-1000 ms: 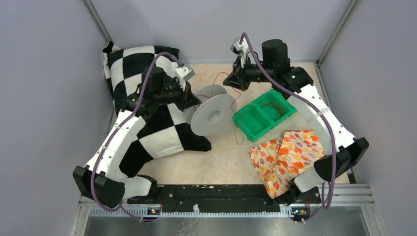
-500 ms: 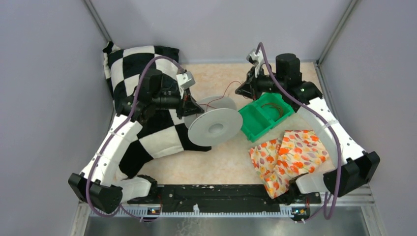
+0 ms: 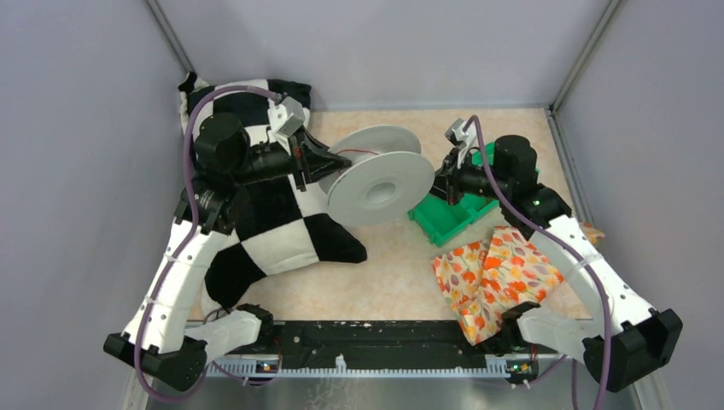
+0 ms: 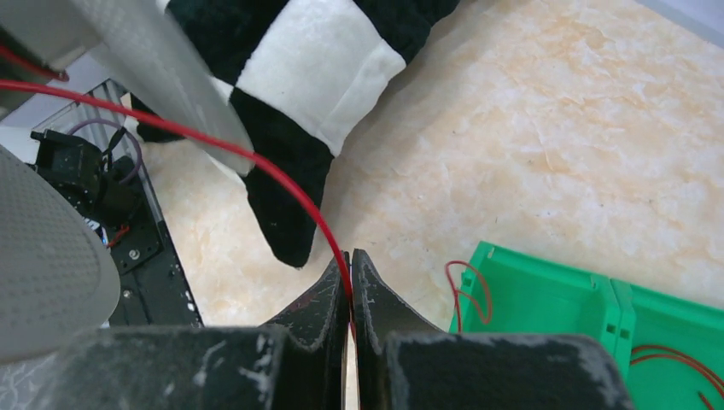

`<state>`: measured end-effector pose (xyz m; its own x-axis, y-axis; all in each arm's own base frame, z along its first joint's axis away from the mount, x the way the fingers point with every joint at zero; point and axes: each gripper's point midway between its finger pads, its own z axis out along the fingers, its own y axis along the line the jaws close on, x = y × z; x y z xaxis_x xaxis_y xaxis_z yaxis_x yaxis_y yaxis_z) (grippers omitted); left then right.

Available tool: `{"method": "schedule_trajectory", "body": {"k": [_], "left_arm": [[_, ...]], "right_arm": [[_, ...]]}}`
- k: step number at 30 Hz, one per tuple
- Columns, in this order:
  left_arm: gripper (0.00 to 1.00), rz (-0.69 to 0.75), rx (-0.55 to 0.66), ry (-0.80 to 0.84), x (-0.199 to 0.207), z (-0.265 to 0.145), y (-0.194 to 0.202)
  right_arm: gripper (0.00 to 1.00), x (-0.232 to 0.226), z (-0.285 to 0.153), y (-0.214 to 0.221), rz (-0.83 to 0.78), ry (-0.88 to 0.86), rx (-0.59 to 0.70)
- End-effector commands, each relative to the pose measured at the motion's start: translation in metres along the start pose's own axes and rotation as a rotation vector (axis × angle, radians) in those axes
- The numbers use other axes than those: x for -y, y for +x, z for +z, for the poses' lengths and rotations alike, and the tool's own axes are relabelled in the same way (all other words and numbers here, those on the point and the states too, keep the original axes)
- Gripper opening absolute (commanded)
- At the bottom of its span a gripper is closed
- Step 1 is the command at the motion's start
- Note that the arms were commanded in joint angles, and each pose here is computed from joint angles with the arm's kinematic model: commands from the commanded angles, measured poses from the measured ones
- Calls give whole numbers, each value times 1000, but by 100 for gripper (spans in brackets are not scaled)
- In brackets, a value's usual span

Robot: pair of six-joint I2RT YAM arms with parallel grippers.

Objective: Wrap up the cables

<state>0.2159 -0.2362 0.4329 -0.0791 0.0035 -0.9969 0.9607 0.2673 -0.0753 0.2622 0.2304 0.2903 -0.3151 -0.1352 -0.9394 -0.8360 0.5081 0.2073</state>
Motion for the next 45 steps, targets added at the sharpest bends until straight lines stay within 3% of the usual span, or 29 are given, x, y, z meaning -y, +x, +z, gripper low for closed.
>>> {"method": "schedule_trajectory", "body": {"k": [1, 6, 12, 15, 23, 32, 37, 45], "left_arm": [[0, 83, 142, -41, 2, -7, -54], [0, 16, 238, -193, -32, -25, -62], [0, -203, 318, -231, -75, -34, -57], [0, -267, 355, -282, -92, -33, -53], [0, -422, 501, -455, -133, -42, -26], [0, -631, 649, -769, -165, -82, 59], [0, -576, 571, -861, -168, -85, 74], [0, -626, 618, -1064, -177, -115, 83]], "right_arm": [[0, 0, -9, -24, -48, 40, 101], [0, 4, -4, -20, -8, 49, 123], [0, -2, 13, -15, 151, -26, 249], [0, -15, 21, -22, 175, -43, 338], [0, -53, 68, -31, 207, -79, 385], [0, -83, 98, -24, 196, -145, 325], [0, -106, 116, -24, 239, -263, 276], [0, -138, 148, -15, 244, -371, 200]]}}
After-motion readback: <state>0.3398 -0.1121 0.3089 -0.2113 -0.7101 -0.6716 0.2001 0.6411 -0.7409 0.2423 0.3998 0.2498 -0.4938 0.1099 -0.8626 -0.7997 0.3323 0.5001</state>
